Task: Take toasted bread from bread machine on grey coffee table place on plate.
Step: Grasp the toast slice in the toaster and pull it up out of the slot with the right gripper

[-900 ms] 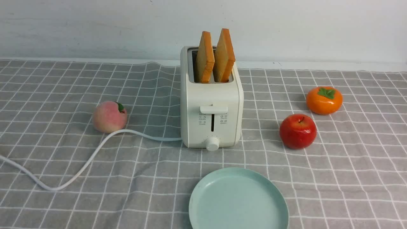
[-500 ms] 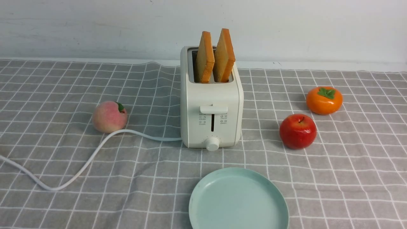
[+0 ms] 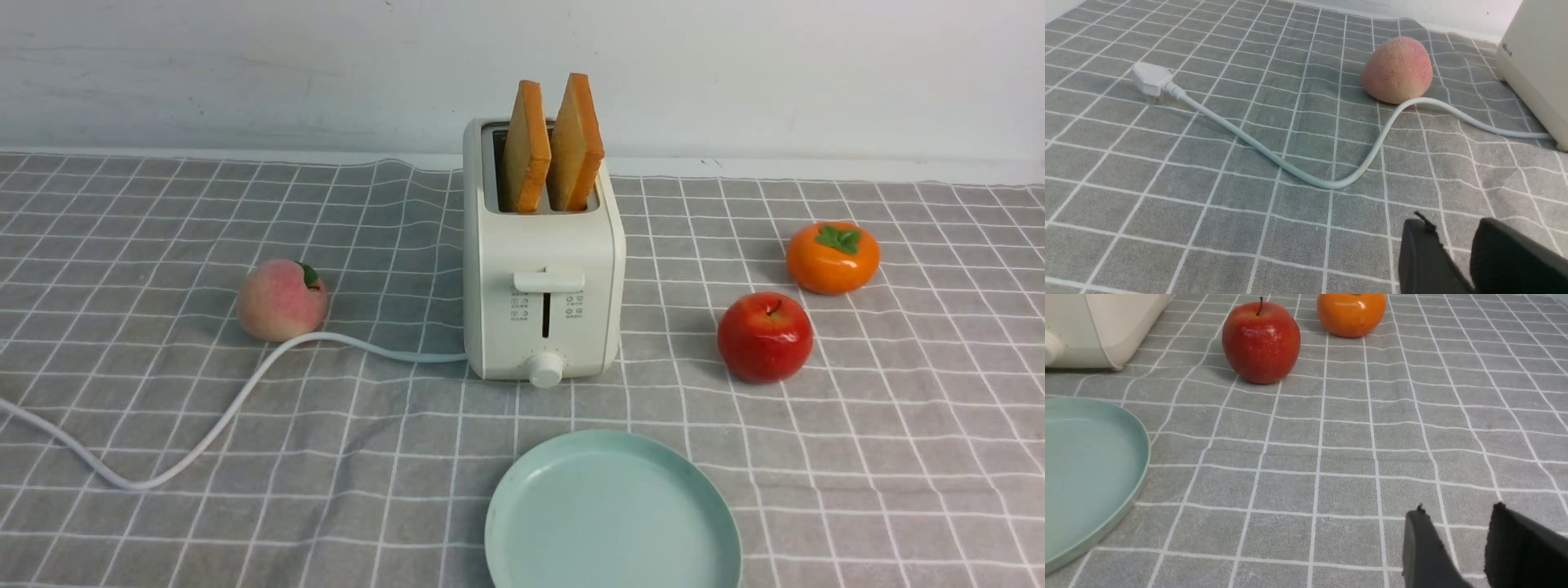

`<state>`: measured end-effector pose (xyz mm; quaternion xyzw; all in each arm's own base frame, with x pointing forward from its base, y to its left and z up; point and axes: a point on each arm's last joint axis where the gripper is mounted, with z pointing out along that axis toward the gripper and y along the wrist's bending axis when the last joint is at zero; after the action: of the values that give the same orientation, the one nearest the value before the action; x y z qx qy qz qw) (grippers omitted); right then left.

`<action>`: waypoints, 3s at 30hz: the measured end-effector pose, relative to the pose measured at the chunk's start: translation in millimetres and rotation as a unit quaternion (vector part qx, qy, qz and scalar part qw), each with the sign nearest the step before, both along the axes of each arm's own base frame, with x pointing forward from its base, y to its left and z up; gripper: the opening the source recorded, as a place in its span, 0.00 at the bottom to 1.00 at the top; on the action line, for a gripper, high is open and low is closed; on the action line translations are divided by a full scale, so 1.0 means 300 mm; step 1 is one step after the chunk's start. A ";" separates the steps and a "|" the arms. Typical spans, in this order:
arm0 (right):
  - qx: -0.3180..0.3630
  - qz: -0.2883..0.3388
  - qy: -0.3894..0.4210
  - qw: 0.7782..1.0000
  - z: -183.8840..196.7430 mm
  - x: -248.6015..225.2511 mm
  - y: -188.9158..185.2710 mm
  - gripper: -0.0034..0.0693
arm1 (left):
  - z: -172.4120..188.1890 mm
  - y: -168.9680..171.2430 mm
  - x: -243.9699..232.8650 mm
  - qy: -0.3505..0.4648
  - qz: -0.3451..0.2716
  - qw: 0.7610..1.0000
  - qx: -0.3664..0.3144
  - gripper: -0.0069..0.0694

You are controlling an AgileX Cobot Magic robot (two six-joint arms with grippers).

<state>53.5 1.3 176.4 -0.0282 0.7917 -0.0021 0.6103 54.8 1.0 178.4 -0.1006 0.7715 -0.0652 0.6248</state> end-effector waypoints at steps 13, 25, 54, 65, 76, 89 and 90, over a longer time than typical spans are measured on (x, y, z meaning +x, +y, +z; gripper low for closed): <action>0.005 0.004 -0.114 0.993 0.067 0.010 0.003 0.38 | 0.025 -0.002 0.004 -0.043 0.001 0.999 -0.021 0.33; 0.007 0.006 -0.157 0.988 0.093 0.010 0.004 0.38 | 0.053 -0.001 0.007 -0.090 0.004 0.994 -0.055 0.35; 0.141 0.002 -0.234 0.962 0.818 0.136 0.008 0.38 | 0.884 0.014 0.133 -0.179 0.019 0.979 -0.096 0.38; 0.045 -0.043 -0.105 0.992 0.718 0.254 -0.011 0.38 | 0.737 -0.068 0.435 0.069 -0.025 0.992 -0.106 0.39; 0.110 -0.021 0.118 0.987 0.534 0.483 0.088 0.38 | 0.472 -0.225 0.593 0.343 -0.122 0.925 -0.113 0.40; 0.178 0.150 0.256 0.938 0.628 0.853 0.405 0.39 | 0.433 -0.387 0.558 0.395 -0.277 0.868 -0.115 0.40; 0.181 0.162 0.250 0.937 0.634 0.897 0.425 0.40 | 0.432 -0.403 0.548 0.397 -0.291 0.864 -0.105 0.40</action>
<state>322.7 128.8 366.6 -0.0445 0.8906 0.2469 0.3794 219.2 -119.8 308.0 0.0458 0.9372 -0.2793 0.2039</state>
